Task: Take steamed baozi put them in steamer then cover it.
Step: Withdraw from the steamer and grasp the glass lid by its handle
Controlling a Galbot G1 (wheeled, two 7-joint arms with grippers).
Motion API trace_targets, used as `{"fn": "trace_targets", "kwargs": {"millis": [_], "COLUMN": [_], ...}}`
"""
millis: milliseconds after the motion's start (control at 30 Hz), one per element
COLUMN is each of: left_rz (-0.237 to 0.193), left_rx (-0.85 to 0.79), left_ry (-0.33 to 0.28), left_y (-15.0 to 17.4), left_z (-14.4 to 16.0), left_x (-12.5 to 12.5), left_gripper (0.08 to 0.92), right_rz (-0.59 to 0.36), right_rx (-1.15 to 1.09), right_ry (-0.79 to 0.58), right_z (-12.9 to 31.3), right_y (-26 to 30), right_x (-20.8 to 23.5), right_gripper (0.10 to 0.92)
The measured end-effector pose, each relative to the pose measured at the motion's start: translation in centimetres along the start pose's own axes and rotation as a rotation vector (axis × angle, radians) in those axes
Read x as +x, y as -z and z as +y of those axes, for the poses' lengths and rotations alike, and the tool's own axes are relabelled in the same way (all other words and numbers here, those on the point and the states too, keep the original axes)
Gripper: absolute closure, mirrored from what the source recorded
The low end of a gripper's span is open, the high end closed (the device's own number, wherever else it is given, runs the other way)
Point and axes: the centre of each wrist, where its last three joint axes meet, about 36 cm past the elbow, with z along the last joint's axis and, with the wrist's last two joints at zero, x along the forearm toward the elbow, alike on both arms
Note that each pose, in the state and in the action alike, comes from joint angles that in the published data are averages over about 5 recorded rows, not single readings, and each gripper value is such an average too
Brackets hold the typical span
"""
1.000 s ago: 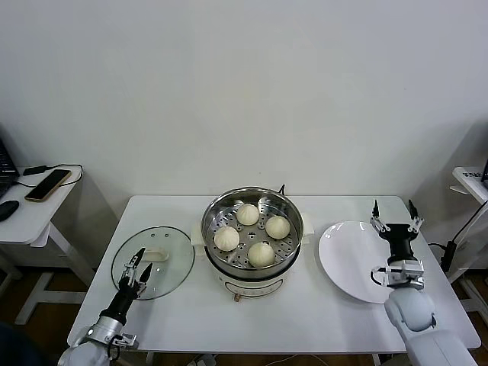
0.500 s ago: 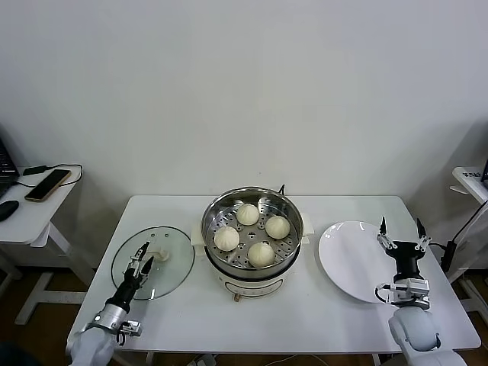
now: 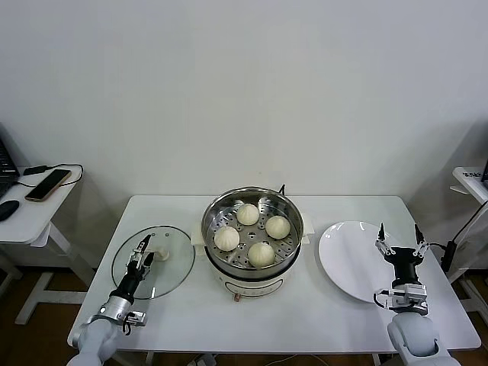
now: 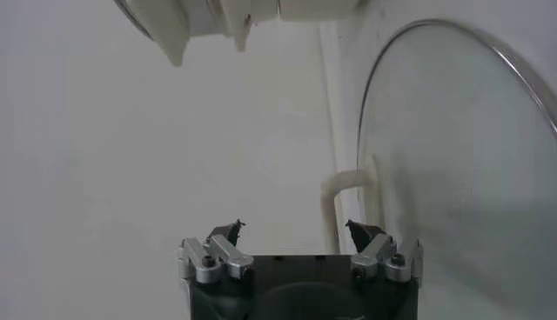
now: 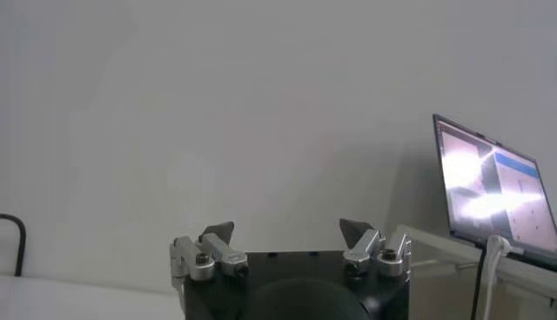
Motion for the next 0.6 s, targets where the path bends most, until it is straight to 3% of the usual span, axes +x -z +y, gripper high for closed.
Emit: {"fn": "trace_targets", "kwargs": {"millis": [333, 600], "left_rz": [0.023, 0.037], "left_rx": [-0.002, 0.005], "left_ry": [0.003, -0.017], "left_y": [0.2, 0.1], "left_z": [-0.5, -1.2], "left_x": [-2.0, -2.5], "left_gripper": [0.189, 0.407], "right_rz": [-0.001, -0.004], "right_rx": [0.003, 0.007], "right_ry": [0.005, 0.006], "right_z": [0.1, 0.1], "right_y": [0.0, 0.0], "right_x": [0.3, 0.2], "right_gripper": [0.2, 0.2]}}
